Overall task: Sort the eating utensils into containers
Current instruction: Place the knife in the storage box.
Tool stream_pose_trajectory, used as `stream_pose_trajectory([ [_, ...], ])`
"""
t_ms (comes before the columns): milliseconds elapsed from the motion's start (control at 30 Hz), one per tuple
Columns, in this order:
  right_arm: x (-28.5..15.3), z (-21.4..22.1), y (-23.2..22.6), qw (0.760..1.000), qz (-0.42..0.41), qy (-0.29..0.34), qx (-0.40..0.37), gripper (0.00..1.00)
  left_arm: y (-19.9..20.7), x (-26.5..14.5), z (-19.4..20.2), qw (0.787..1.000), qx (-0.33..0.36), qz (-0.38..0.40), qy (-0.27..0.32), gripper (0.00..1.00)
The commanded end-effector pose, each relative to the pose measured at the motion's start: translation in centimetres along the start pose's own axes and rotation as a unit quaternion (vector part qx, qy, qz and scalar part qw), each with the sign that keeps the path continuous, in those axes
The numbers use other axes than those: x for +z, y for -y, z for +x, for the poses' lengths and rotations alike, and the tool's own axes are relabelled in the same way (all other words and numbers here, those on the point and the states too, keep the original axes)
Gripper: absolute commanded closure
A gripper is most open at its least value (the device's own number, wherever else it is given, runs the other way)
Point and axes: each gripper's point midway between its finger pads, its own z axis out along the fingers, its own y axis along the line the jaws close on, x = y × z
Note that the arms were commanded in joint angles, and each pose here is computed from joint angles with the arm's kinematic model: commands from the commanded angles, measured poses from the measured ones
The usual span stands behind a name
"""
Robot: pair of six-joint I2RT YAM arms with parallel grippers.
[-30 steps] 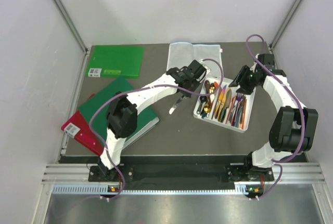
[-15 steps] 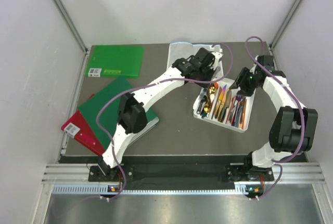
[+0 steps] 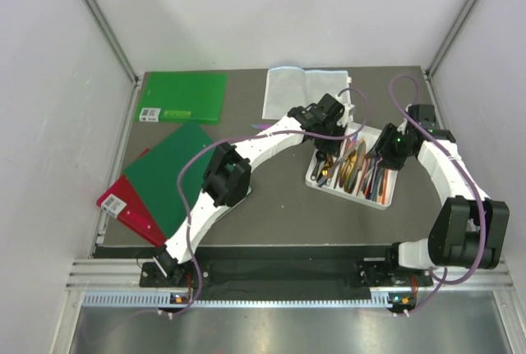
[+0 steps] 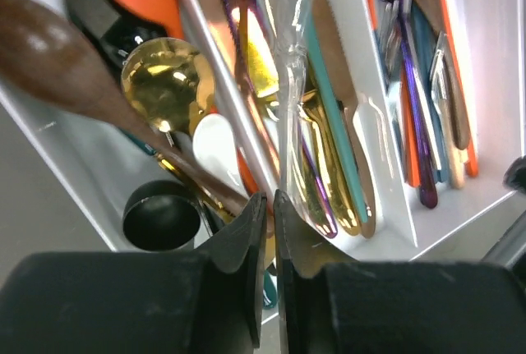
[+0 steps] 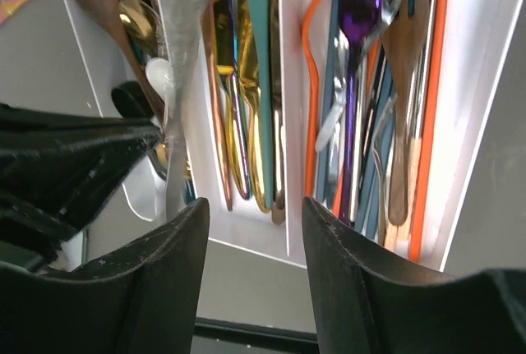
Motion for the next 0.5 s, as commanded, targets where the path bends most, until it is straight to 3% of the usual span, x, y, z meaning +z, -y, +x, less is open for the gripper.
stream_pose_trajectory([
  [0,-0.9,1.0,0.6,1.0,0.007,0.005,0.009,0.51,2.5,-1.4,-5.1,0.996,-0.003,0.045,0.079,1.0],
  [233,-1.4,1.8,1.1,1.0,0.005,0.012,0.001,0.51,4.8,-0.5,-6.9,0.991,-0.011,0.08,0.106,1.0],
  [467,-0.3,1.9,-0.7,0.999,-0.048,0.001,-0.003,0.46,2.4,-1.3,-6.6,0.994,-0.018,0.047,0.097,0.97],
])
